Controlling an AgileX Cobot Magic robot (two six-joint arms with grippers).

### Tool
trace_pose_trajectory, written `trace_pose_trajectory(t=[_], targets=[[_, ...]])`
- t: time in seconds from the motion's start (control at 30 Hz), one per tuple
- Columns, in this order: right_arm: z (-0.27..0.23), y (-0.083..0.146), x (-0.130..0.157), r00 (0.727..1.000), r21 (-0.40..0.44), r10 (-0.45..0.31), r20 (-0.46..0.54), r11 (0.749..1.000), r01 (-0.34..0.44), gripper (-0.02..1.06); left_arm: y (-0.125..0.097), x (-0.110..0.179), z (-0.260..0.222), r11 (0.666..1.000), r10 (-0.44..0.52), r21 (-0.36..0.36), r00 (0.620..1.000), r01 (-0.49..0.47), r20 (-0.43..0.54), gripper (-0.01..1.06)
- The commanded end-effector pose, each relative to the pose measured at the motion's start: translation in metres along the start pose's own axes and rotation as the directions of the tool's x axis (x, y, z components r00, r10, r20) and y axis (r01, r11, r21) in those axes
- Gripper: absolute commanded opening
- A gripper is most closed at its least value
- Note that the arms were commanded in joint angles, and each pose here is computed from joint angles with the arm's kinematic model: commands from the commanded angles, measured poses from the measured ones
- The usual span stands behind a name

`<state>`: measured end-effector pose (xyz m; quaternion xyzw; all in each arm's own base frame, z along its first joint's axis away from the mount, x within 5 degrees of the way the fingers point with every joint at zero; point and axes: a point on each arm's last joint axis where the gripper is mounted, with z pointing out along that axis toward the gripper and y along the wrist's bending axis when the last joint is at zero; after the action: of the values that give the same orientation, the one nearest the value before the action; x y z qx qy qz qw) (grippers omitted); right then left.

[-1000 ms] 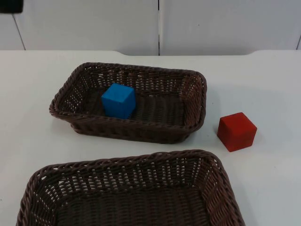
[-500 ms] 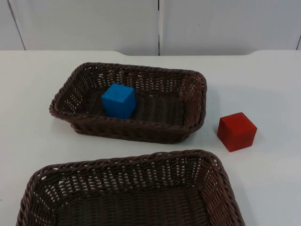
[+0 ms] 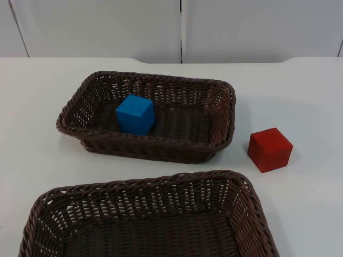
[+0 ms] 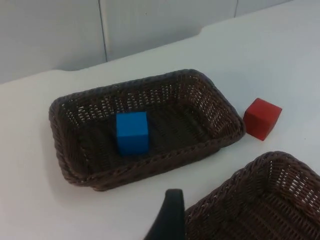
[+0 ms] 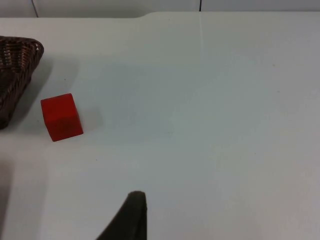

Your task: Pick up one cube with the left hand and place it into the upper basket. Pick up one cube with the right hand and place it into the lower basket.

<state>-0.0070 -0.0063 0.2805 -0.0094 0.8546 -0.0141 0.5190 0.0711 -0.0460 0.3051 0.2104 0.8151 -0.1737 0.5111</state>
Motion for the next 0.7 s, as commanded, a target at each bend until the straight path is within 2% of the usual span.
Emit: trace_pose_trajectory(t=[0.0,0.67], targets=[[-0.0001,0.0001,0.0003,1.000,0.000,0.001,0.005,1.000,-0.001,1.05,-0.0001,0.0003,-0.0016,1.000,0.014,-0.005,1.000,-0.014,0.018,0.77],[-0.0001,0.0013,0.0000,1.000,-0.014,0.008,0.008,1.000,-0.008,1.05,0.0004,0.0007,-0.0016,1.000,0.012,-0.009,1.000,-0.012,0.014,0.77]])
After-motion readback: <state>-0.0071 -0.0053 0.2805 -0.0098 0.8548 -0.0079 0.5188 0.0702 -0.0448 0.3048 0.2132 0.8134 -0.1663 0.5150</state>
